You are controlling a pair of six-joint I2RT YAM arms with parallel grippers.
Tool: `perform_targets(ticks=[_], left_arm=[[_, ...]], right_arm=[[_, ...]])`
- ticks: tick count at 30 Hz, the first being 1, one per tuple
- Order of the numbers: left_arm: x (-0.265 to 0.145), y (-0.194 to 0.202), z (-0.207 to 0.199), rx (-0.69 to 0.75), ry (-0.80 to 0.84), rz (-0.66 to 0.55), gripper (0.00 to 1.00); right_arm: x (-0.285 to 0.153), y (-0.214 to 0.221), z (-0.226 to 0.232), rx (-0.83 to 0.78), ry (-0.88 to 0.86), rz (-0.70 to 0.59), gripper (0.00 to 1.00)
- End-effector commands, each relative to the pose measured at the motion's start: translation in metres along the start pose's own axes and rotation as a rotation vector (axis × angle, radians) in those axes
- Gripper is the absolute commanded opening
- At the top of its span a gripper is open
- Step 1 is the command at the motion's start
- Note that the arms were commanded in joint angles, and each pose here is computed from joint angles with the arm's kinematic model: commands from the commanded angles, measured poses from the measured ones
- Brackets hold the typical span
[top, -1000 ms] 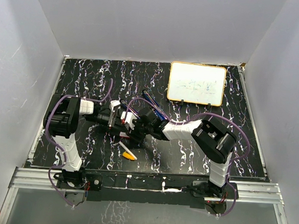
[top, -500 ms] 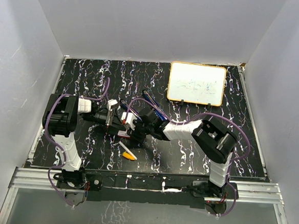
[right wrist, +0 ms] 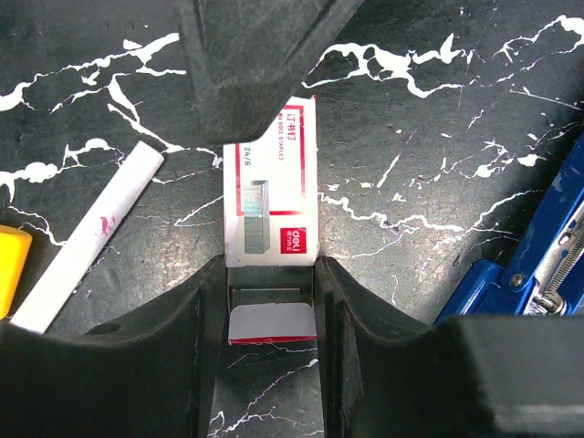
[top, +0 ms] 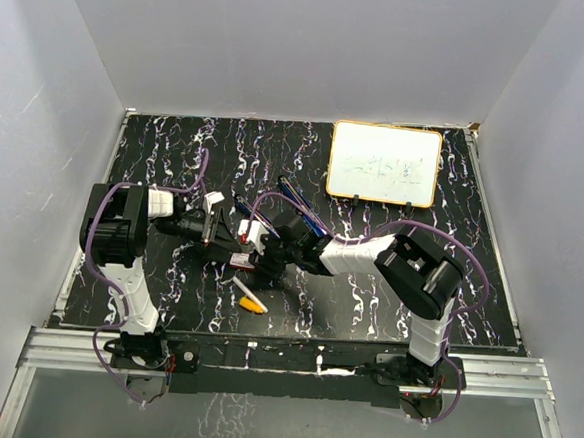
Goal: Load the staples into the stapler
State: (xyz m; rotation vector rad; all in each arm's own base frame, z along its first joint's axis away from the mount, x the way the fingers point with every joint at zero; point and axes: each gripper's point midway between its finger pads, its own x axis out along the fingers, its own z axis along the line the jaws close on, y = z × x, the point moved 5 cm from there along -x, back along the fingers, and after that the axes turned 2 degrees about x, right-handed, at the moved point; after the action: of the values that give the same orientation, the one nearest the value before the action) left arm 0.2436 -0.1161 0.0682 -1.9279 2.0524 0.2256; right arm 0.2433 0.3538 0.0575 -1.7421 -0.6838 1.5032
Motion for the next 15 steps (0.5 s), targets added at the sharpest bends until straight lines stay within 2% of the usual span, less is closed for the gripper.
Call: perform_targets(ticks=[1,8,15], left_arm=[[-0.011,-0.01,0.005,0.057,-0.069,-0.017,0.83],[-0.035,-0.03,-0.001,0.135,-0.151,-0.1,0.83],[-0.057,-0.046,-0.022,0.416,-0.322,-0.17,0.83]], right_arm=[[-0.009,0.018,0.0,0.002,0.008,0.06,0.35],[-0.012,0.011,0.0,-0.009,-0.014,0.047,0.4],[-0.016,-0.009,-0.002,-0.027,-0.042,0.027,0.6]])
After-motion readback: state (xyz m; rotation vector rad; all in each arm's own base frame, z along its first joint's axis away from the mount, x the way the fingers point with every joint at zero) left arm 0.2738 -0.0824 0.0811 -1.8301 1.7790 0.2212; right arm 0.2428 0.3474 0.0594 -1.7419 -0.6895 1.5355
